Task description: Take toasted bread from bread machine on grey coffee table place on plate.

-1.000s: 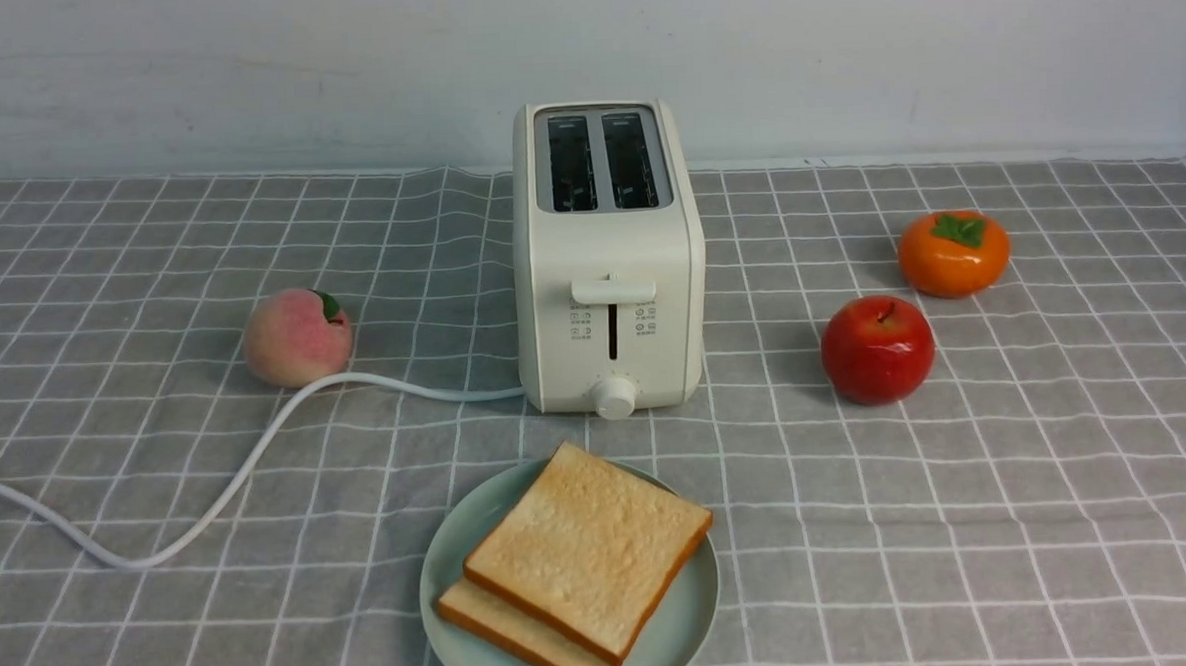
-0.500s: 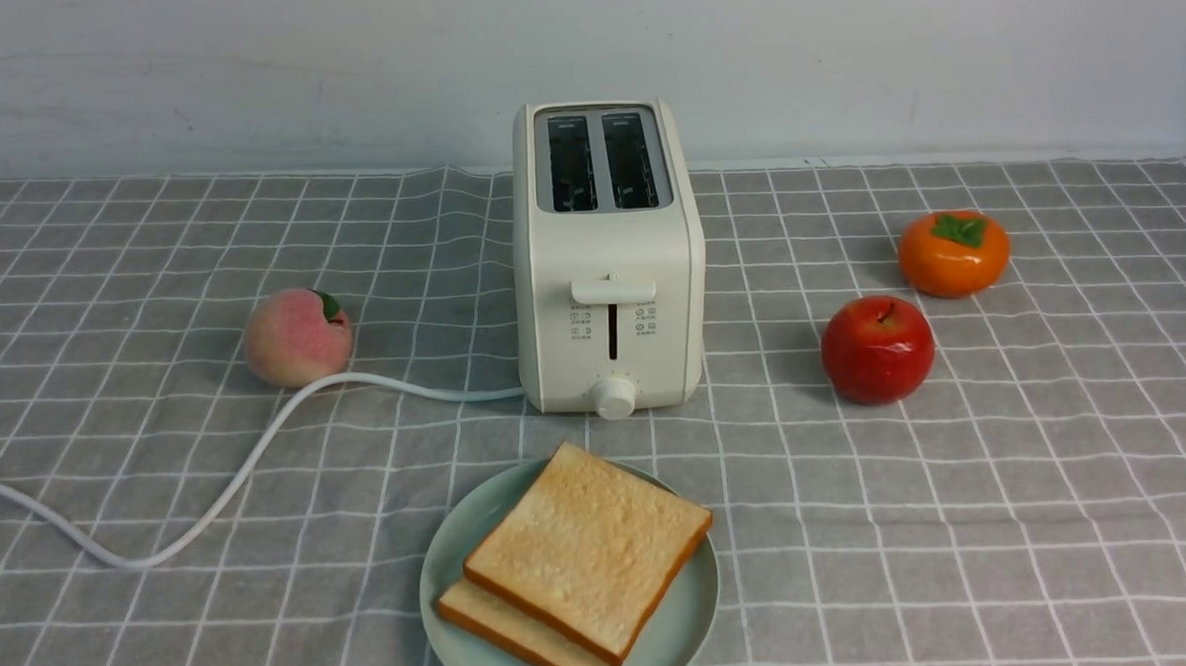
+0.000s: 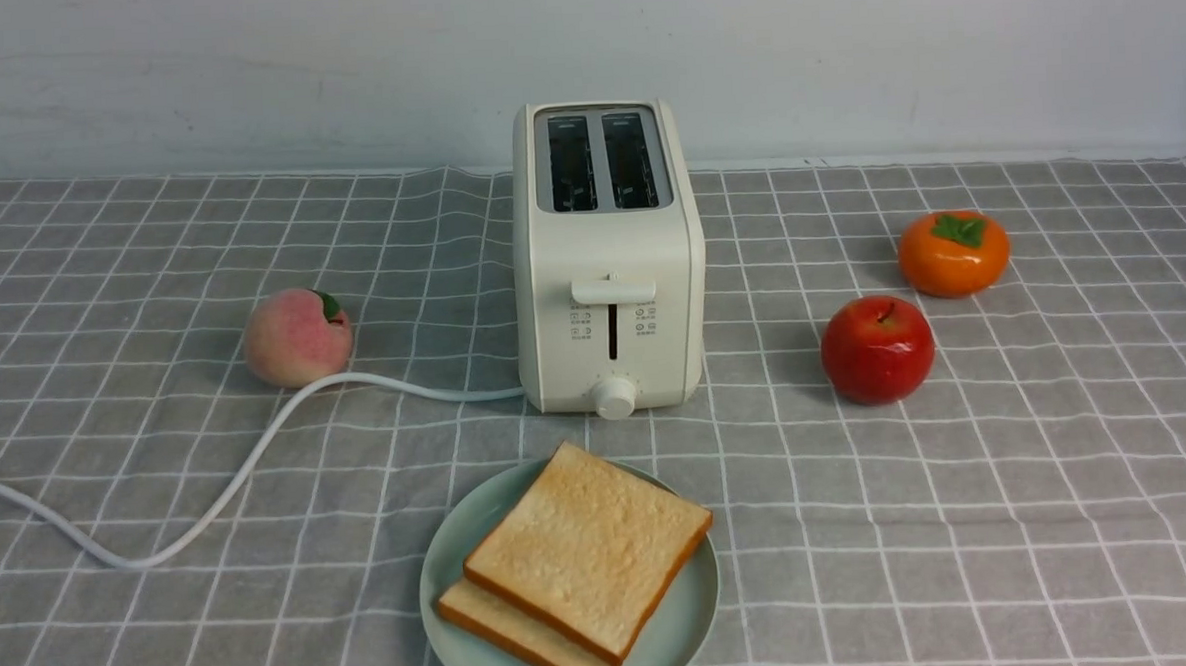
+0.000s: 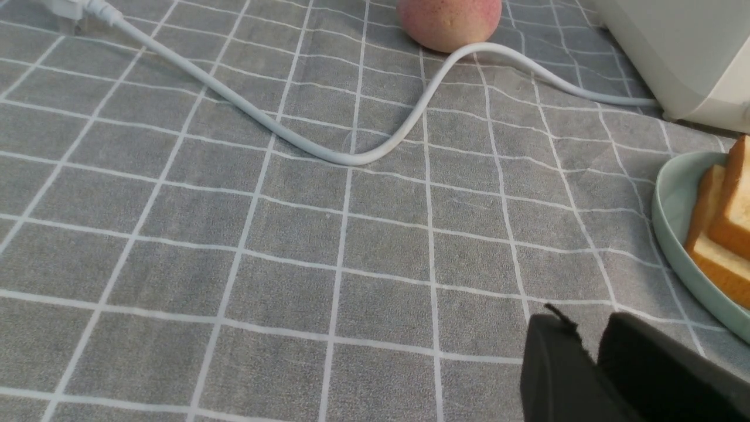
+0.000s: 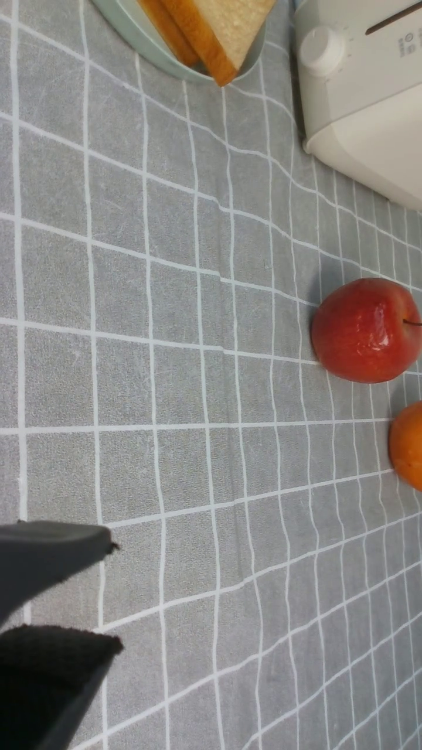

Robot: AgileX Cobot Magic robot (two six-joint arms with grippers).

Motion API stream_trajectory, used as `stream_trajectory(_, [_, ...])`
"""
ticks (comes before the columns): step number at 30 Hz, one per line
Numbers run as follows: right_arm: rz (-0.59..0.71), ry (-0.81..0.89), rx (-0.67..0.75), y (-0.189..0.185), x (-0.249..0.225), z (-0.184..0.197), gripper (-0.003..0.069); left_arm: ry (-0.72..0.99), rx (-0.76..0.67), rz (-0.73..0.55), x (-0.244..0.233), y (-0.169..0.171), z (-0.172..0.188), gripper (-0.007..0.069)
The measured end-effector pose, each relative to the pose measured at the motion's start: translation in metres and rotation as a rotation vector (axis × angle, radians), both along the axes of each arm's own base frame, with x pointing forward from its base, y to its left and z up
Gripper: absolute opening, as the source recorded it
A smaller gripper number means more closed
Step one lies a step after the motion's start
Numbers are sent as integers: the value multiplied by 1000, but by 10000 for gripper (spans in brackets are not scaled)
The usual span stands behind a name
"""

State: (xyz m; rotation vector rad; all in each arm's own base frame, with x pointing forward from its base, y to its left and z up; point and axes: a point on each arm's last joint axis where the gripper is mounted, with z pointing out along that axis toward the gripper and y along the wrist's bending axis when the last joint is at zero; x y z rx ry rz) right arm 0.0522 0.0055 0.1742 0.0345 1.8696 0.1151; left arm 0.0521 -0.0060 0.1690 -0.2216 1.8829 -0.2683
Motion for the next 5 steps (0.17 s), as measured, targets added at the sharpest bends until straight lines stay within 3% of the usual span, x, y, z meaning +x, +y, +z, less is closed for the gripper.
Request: stream_trajectory(5, [0, 0, 0, 0, 0, 0, 213, 0, 0, 0, 0, 0, 0, 112])
